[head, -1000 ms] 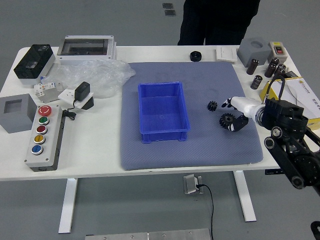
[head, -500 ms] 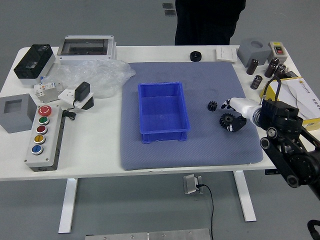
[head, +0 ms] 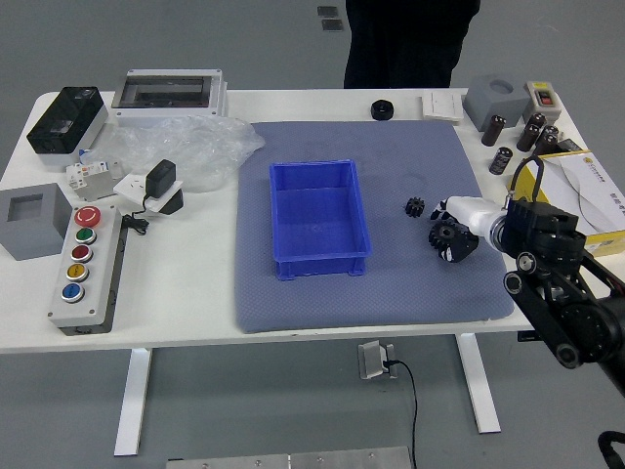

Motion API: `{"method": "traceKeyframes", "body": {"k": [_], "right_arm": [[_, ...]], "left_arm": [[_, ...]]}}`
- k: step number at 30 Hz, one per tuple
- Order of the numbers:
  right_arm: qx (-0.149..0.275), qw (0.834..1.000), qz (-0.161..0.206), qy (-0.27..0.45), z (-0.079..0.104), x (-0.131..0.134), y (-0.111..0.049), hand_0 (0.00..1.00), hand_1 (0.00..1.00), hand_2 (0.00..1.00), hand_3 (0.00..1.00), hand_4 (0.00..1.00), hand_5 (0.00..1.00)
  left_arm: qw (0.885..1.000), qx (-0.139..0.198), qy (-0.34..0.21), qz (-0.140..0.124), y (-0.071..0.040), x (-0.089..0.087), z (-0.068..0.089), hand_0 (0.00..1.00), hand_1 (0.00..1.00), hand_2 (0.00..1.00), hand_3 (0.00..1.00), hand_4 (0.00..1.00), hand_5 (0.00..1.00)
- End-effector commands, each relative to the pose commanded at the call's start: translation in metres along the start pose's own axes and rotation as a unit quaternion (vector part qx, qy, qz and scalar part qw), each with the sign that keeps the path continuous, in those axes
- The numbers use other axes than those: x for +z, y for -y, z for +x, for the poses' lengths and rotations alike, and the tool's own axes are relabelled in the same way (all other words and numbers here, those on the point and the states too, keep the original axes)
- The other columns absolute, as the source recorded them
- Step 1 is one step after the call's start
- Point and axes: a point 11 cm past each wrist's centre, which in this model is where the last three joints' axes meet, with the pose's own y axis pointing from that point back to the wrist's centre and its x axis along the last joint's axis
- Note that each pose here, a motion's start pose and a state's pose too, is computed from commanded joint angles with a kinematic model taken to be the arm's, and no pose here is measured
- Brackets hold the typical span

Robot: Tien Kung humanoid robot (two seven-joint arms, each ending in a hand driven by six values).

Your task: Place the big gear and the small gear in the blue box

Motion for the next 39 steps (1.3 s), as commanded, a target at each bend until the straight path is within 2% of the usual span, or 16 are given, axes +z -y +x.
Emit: {"method": "traceKeyframes", "body": {"k": [26, 27, 32, 33, 38, 39], "right_arm": [[0.013, 1.000, -0.011, 0.000, -0.0011, 0.0006, 0.0043, 0.806, 0.737, 0.765, 0.719, 0.720, 0.107], [0.014, 1.000, -0.011, 0.000, -0.0008, 0.0005, 0.0044, 0.779, 0.694, 0.718, 0.668, 0.697, 0.111], [0.021, 1.000, -0.012, 0.001, 0.0005, 0.0005, 0.0047, 0.779, 0.694, 0.718, 0.668, 0.697, 0.111], [0.022, 1.000, -0.013, 0.001, 0.0007, 0.0006, 0.0048, 0.756, 0.623, 0.646, 0.622, 0.666, 0.109], [0.026, 1.000, -0.014, 0.001, 0.0015, 0.0014, 0.0051, 0.756, 0.623, 0.646, 0.622, 0.666, 0.109], [0.026, 1.000, -0.015, 0.001, 0.0014, 0.0015, 0.0052, 0.740, 0.585, 0.583, 0.582, 0.648, 0.117]], "left_arm": [[1.000, 0.000, 0.000, -0.002, -0.0002, 0.0016, -0.0001, 0.794, 0.764, 0.749, 0.686, 0.456, 0.177], [1.000, 0.000, 0.000, -0.002, -0.0002, 0.0017, -0.0003, 0.794, 0.763, 0.752, 0.686, 0.456, 0.177], [1.000, 0.000, -0.001, -0.002, -0.0002, 0.0019, -0.0007, 0.794, 0.763, 0.752, 0.686, 0.456, 0.177], [1.000, 0.000, -0.001, -0.002, -0.0002, 0.0019, -0.0007, 0.794, 0.764, 0.750, 0.686, 0.456, 0.177], [1.000, 0.000, -0.001, -0.003, -0.0002, 0.0023, -0.0007, 0.794, 0.764, 0.750, 0.686, 0.456, 0.177], [1.000, 0.000, -0.001, -0.003, -0.0002, 0.0023, -0.0008, 0.794, 0.764, 0.749, 0.687, 0.457, 0.177]]}}
